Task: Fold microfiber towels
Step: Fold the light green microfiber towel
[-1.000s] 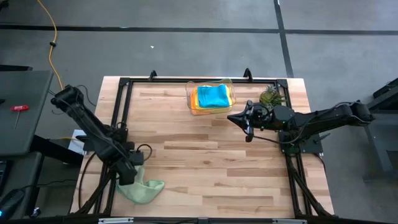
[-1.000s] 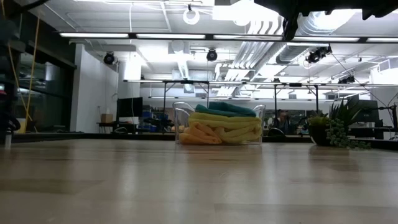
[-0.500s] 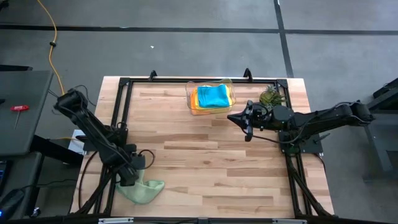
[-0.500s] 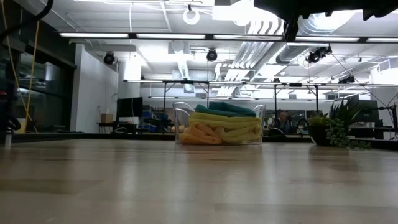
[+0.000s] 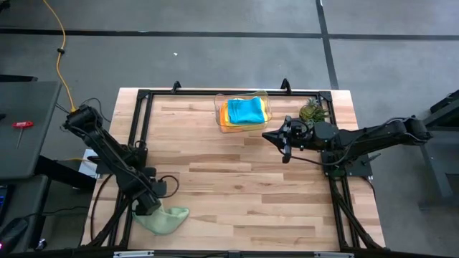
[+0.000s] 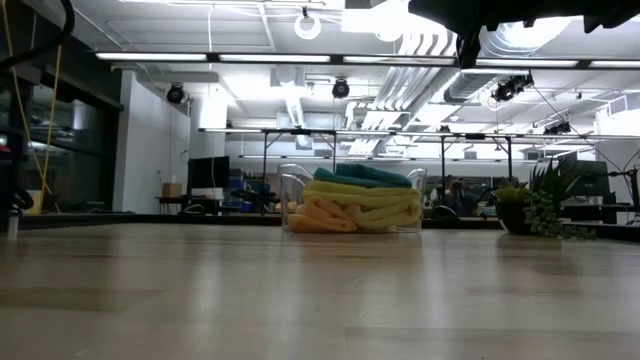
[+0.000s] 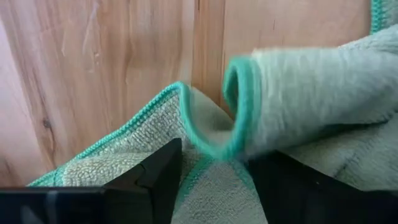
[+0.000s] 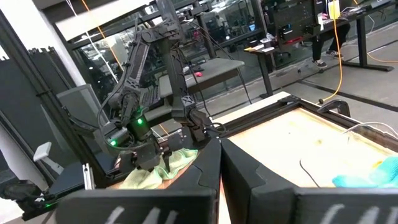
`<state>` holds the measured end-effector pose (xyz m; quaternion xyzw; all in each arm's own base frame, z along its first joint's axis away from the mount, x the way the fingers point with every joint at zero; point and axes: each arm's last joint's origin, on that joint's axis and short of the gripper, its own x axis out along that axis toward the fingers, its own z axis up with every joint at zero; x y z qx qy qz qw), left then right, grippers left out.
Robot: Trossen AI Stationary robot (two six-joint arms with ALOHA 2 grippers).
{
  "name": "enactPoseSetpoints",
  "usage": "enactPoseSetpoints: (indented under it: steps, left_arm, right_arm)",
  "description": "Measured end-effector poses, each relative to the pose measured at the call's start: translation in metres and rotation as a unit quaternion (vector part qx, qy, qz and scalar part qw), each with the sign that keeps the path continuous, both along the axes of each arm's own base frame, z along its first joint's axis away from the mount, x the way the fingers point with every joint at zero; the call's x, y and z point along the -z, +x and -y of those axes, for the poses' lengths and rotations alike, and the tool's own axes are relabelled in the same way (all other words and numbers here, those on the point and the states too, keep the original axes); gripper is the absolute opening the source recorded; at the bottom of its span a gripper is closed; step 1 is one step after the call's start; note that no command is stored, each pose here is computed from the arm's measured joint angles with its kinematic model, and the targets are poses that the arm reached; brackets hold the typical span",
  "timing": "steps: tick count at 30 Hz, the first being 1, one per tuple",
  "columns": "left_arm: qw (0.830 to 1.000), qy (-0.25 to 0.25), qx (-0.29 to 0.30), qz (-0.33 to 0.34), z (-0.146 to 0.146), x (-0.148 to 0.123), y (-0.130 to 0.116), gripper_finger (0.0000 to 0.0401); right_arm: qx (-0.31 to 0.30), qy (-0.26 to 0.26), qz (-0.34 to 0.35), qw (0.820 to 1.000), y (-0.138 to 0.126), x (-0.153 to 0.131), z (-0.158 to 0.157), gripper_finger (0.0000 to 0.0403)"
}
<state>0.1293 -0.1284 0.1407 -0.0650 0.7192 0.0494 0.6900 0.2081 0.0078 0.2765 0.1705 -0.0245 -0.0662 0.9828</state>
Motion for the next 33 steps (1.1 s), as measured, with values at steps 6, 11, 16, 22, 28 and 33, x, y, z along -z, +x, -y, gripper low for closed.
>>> enactPoseSetpoints:
  steps: [6, 11, 16, 22, 28, 33]
  left_arm:
    - [1.0, 0.0, -0.001, -0.005, -0.005, -0.009, -0.006, 0.011]
    - [1.0, -0.002, -0.001, -0.002, -0.011, -0.018, -0.012, 0.0035]
    - [1.0, -0.007, -0.002, 0.011, -0.013, -0.022, -0.013, 0.0006]
    - [0.998, -0.025, -0.011, 0.049, -0.014, -0.038, -0.007, 0.0003]
    - [0.991, -0.023, -0.021, 0.128, -0.02, -0.07, 0.004, 0.0001]
    - [0.975, 0.009, -0.027, 0.219, -0.033, -0.101, 0.021, 0.0]
  right_arm:
    - [0.0, 0.0, -0.003, 1.0, 0.0, 0.001, 0.0, 0.0002]
    - [0.0, 0.0, -0.004, 1.0, 0.0, 0.001, 0.0, 0.0002]
    - [0.0, -0.001, -0.008, 1.0, 0.0, 0.002, 0.0, 0.0002]
    - [0.0, 0.008, -0.012, 1.0, 0.0, 0.003, 0.0, 0.0002]
    - [-0.001, 0.022, -0.019, 1.0, 0.0, 0.004, 0.0, 0.0002]
    - [-0.001, 0.022, -0.02, 1.0, 0.0, 0.004, 0.0, 0.0002]
